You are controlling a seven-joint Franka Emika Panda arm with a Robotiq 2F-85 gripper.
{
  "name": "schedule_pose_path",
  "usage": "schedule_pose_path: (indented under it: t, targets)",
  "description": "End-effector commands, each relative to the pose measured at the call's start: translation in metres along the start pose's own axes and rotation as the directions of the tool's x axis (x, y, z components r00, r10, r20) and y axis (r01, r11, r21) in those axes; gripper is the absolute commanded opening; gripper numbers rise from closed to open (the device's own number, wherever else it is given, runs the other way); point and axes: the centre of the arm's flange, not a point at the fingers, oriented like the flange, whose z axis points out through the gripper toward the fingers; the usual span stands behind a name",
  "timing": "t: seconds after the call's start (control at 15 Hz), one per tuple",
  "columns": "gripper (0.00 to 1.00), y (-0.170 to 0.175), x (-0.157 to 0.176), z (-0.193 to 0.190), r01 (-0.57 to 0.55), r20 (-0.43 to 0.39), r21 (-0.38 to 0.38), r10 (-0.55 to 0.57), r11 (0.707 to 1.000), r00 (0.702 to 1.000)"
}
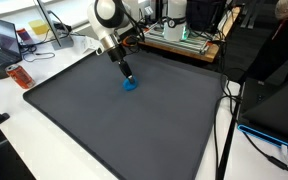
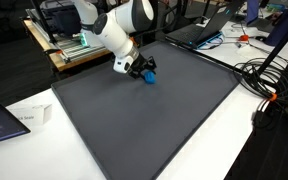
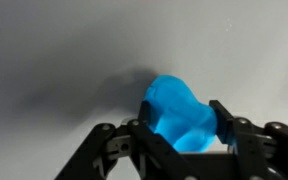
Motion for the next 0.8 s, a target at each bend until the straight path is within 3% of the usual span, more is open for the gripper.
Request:
schedule_pose_path:
  t: [0.0,0.27,0.47,0.73]
  targets:
    - [0.5,0.0034,0.0066,0.0044,-0.013,0.013,0.044,0.013,0.999,1.0]
    - [0.36,0.0029,0.0075,0.0021,-0.017,0.028,0.057,0.015,0.998,0.999]
    - [0.09,0.0021,0.0085,0.0,-0.019,0.033,0.058,0.017,0.998,0.999]
    - [0.11,-0.0001,0.0084,-0.0021,-0.014,0.036,0.062,0.012,0.998,0.999]
